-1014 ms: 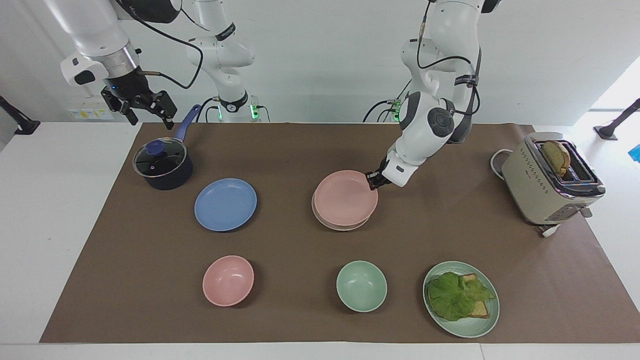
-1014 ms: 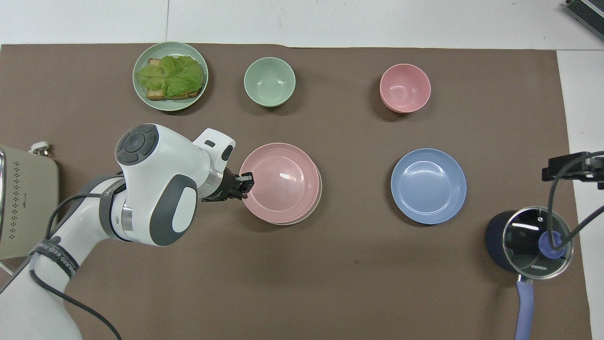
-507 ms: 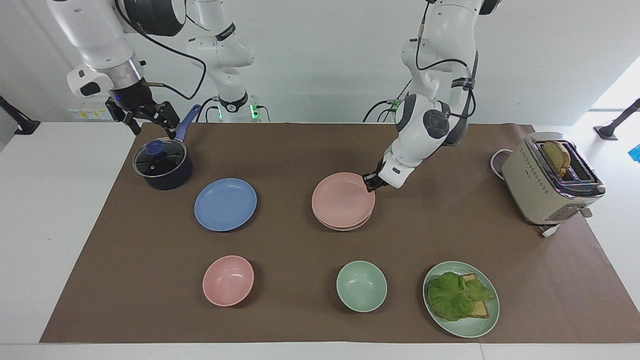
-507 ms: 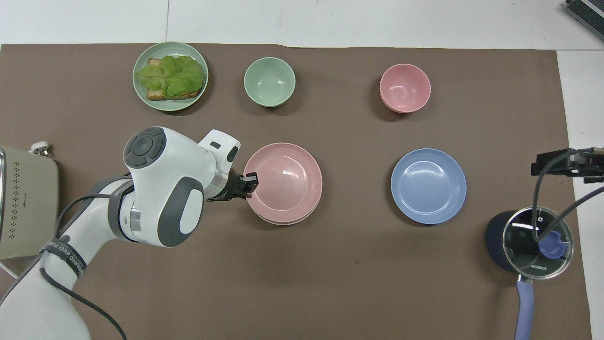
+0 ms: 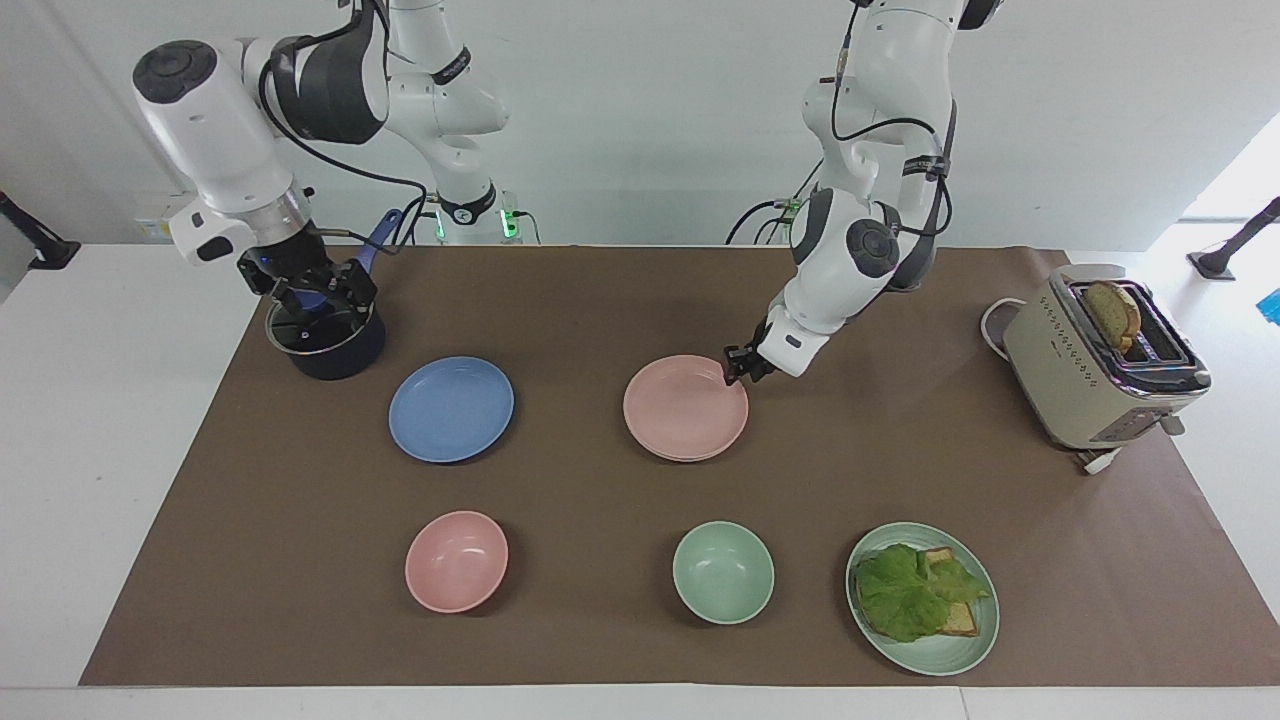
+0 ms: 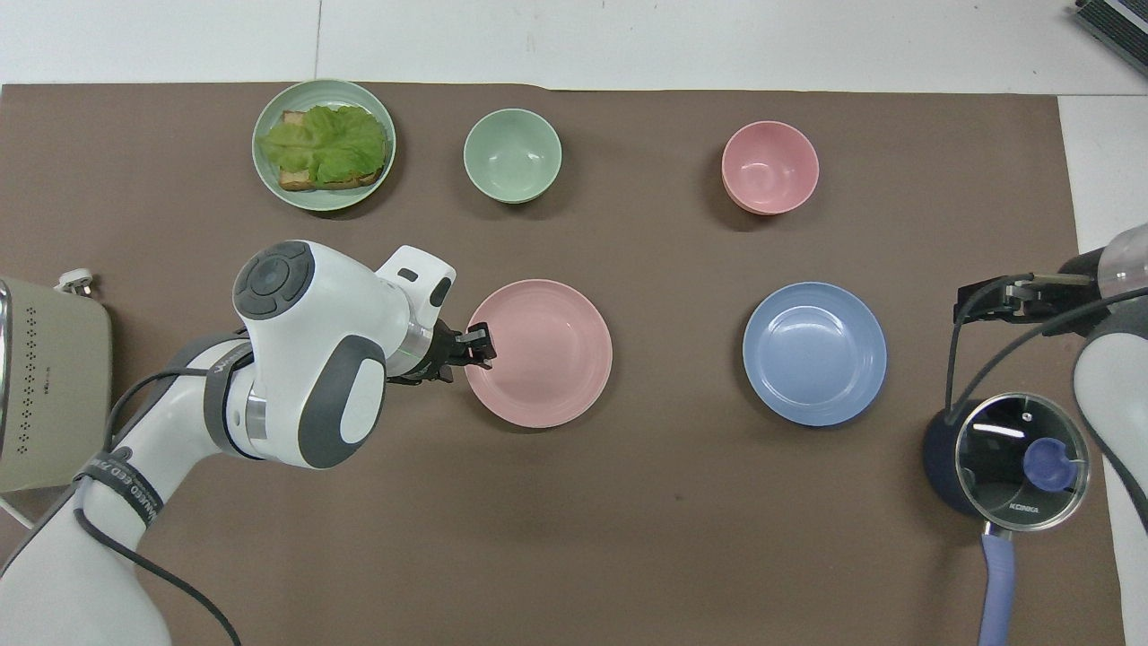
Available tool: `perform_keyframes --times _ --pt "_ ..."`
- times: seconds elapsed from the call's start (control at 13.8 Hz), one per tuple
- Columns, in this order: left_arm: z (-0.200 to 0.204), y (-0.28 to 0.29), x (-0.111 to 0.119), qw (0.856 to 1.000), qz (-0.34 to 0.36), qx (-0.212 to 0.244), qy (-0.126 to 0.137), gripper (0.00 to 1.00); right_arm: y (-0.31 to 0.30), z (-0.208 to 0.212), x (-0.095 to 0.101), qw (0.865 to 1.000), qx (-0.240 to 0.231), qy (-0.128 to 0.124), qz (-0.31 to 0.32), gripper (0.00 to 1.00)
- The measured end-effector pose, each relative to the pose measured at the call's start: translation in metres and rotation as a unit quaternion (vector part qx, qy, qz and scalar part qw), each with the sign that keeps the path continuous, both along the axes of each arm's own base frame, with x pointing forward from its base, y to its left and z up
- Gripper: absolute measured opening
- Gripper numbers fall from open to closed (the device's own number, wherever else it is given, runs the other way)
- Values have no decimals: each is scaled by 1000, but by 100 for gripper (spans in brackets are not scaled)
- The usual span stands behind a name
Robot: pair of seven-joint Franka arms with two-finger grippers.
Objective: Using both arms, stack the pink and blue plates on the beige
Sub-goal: 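Release the pink plate while the right gripper reaches the blue plate, then grasp the blue plate rim with the right gripper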
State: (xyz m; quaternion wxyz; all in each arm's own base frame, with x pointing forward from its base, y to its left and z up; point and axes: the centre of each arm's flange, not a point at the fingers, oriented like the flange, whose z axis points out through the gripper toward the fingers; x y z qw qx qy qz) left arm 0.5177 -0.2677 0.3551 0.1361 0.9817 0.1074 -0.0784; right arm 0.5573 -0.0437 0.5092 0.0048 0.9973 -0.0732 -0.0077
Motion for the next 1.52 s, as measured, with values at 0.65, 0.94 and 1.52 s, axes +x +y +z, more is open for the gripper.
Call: perform_keyframes --times 0.65,0.94,1.52 --pt "45 150 49 995 -64 76 -34 100 -2 -141 17 1000 -3 23 12 100" --pt "96 230 55 991 -85 87 -52 100 0 -180 16 998 7 47 39 100" --pt "237 251 60 985 -92 114 -87 100 -1 -212 12 997 20 59 55 94"
